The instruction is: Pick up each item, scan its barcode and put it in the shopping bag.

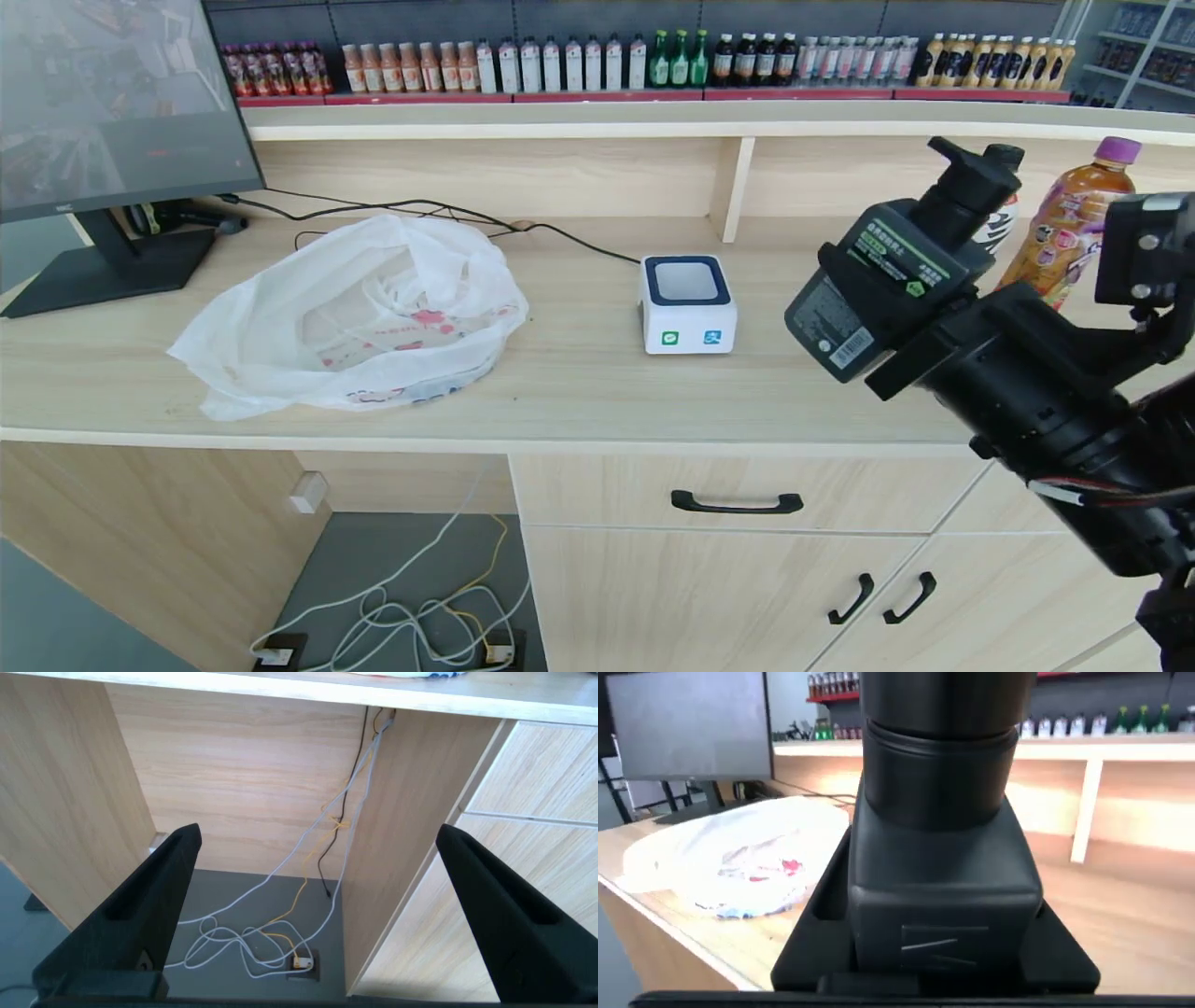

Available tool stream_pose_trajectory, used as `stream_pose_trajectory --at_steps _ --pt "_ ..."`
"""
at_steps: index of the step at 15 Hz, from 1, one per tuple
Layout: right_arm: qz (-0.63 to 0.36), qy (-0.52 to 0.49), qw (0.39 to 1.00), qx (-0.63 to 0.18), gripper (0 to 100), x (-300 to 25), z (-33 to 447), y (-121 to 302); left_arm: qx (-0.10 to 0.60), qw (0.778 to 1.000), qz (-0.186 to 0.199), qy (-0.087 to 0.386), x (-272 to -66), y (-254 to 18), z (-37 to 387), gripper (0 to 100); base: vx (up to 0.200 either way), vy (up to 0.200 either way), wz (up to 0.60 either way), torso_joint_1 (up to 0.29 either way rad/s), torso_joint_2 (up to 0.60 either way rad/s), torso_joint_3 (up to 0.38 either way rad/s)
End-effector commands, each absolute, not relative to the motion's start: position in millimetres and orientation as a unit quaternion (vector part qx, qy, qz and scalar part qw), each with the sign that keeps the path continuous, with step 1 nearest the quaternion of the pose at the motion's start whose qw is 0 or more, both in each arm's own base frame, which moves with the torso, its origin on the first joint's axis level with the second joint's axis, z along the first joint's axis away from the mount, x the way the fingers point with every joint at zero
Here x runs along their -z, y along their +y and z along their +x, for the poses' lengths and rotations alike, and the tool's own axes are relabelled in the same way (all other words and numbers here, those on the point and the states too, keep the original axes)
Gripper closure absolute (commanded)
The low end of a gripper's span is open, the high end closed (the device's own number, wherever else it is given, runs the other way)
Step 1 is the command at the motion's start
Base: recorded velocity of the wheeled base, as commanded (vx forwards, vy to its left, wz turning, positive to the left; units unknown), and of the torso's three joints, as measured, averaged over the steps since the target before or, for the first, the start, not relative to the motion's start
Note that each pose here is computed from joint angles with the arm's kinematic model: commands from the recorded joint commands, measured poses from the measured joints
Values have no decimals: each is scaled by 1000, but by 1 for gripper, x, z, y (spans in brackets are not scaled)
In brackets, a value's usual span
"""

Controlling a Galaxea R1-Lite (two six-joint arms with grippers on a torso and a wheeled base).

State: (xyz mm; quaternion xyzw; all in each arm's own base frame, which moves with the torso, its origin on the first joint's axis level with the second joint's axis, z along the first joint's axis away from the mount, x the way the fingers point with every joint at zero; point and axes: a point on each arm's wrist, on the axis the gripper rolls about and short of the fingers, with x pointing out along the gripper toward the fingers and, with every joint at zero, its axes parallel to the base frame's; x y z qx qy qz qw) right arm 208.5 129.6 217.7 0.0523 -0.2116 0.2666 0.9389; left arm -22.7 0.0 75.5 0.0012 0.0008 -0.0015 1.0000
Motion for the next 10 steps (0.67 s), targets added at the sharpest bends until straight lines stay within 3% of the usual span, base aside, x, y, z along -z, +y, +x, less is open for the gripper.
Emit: stream_pose_trajectory --at_steps 1,7,10 --pt "49 -160 951 -260 100 -194 202 122 2 1000 1 1 -76 0 -23 0 0 0 0 0 0 0" --pt "48 -157 962 -219 100 -192 205 101 2 1000 -2 1 -76 0 -23 0 0 0 0 0 0 0" --pt "54 -161 961 -217 100 -194 204 99 1 1000 -4 1 -76 0 -23 0 0 200 0 -6 -2 -1"
